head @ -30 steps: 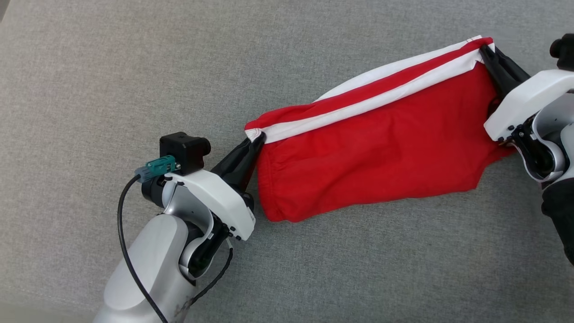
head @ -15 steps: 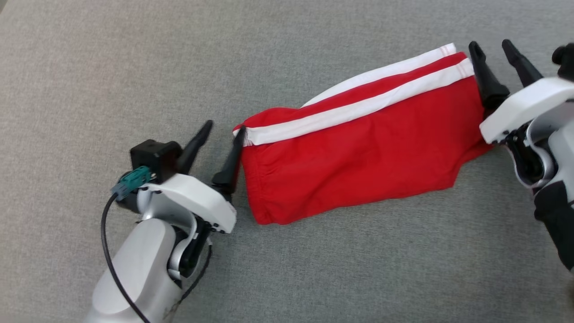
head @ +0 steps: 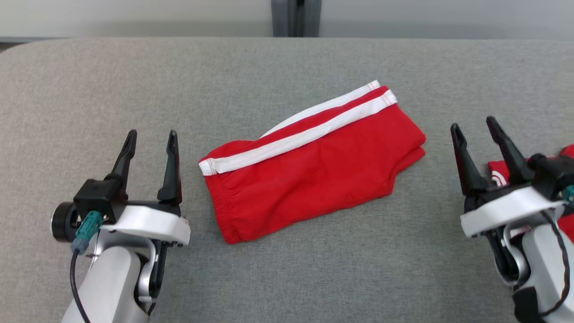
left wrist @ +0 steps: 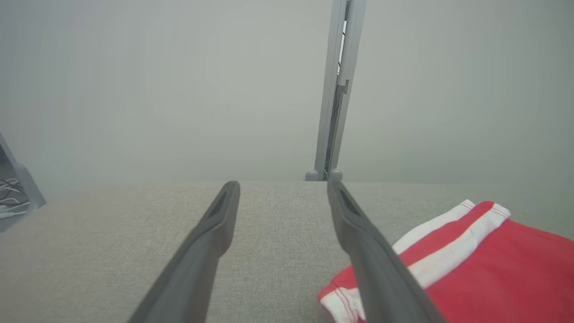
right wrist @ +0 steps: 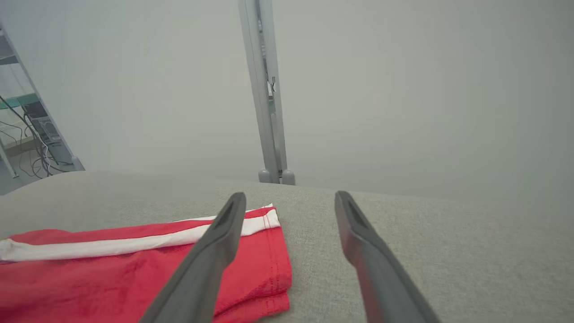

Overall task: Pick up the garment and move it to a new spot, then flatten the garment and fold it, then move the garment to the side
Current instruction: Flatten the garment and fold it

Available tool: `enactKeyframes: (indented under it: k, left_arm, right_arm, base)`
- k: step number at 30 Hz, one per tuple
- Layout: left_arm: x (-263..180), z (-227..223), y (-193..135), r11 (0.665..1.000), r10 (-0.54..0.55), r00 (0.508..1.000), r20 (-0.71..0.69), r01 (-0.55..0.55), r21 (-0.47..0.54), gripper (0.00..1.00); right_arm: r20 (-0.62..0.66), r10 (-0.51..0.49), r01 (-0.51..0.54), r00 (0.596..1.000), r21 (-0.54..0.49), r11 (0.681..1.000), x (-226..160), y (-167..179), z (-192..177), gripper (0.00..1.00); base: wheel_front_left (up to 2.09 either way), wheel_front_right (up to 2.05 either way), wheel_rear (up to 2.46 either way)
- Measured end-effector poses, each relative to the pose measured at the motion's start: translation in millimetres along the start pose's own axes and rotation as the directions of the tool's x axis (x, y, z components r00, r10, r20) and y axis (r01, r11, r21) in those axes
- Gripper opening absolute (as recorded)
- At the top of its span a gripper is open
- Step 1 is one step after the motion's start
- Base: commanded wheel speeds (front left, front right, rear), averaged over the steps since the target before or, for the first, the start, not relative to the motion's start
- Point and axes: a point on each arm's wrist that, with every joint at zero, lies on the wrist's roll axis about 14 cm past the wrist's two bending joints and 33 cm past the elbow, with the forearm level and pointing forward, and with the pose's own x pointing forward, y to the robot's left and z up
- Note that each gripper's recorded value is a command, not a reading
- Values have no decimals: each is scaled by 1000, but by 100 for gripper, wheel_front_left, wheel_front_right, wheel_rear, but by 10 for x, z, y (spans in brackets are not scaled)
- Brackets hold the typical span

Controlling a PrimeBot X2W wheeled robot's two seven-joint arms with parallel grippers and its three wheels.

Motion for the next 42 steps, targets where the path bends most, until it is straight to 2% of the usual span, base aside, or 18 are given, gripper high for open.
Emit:
enactKeyframes:
  k: [10, 25, 29, 33, 42]
  left_arm:
    - [-381, -125, 50, 998, 30, 999, -39, -28, 60, 100]
    - [-506, -79, 59, 996, 35, 999, -38, -31, 83, 100]
    - [-478, -51, 82, 996, 45, 999, -29, -42, 82, 100]
    - [-432, -5, 112, 994, 53, 999, -13, -51, 92, 100]
    - [-418, -47, 267, 991, 91, 996, -16, -89, 102, 100]
  right_arm:
    - [0, -66, 66, 998, -12, 998, -467, -49, 30, 100]
    - [-13, -61, 61, 998, -7, 998, -377, -9, 52, 100]
    - [-68, -43, 43, 997, -5, 999, -173, 24, -64, 100]
    - [-169, -25, 24, 985, -11, 1000, 98, 50, -340, 100]
    - [-363, 10, -6, 932, 12, 1000, 341, 226, -990, 100]
  base:
    - [0, 0, 0]
    - [0, 0, 0]
    - [0, 0, 0]
    - [0, 0, 0]
    - [0, 0, 0]
